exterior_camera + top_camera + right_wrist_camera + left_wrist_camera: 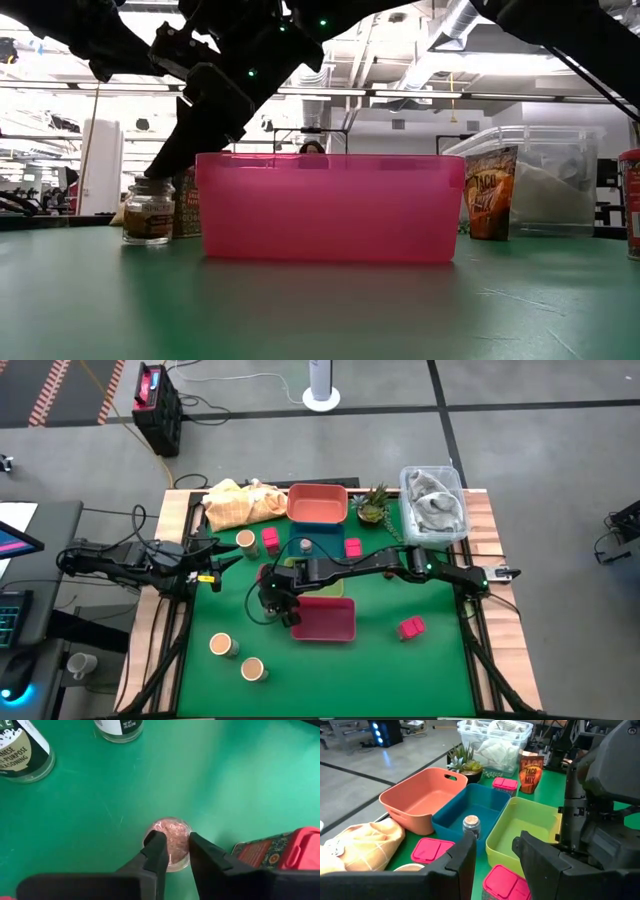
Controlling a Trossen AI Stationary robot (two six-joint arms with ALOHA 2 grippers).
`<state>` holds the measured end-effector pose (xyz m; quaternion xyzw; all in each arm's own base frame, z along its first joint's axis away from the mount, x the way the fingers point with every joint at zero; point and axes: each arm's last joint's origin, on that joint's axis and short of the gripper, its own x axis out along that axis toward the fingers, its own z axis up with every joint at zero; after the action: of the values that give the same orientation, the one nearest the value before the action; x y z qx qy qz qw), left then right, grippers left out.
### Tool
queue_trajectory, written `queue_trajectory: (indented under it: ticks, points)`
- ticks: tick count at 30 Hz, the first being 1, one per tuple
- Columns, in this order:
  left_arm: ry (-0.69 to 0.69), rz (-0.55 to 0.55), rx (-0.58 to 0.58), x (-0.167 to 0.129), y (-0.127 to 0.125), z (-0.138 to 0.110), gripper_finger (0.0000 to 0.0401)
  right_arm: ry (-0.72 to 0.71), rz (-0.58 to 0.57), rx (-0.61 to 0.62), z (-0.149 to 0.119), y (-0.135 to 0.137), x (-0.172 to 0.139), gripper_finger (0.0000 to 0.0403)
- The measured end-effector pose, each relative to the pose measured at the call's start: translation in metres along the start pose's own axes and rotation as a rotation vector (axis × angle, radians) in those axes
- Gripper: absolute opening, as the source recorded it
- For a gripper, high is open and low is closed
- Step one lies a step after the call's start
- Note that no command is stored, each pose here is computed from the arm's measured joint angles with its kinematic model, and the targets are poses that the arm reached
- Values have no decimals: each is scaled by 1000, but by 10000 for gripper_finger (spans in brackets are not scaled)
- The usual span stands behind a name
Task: Sort spices by type
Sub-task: Put the brown seasoning bottle into the blue bin
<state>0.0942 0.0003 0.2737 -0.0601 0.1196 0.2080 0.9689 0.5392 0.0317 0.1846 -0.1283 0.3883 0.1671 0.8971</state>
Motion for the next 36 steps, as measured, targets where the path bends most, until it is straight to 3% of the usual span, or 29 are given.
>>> queue_trajectory:
  ticks: [3, 11, 14, 28, 36]
  points:
    - [0, 0, 0, 0, 0, 0, 137, -3, -4, -3, 0, 0, 0, 134]
    - [1, 0, 0, 0, 0, 0, 137, 8, -8, -2, 1, -1, -1, 257]
    - [1, 0, 1, 0, 0, 0, 137, -16, -14, -8, 7, -1, -4, 279]
    - [2, 0, -5, 0, 0, 0, 137, -17, 9, 18, 4, 0, -1, 285]
    - [6, -22, -12, 0, -1, 0, 137, 10, 18, 22, -9, 1, 19, 285]
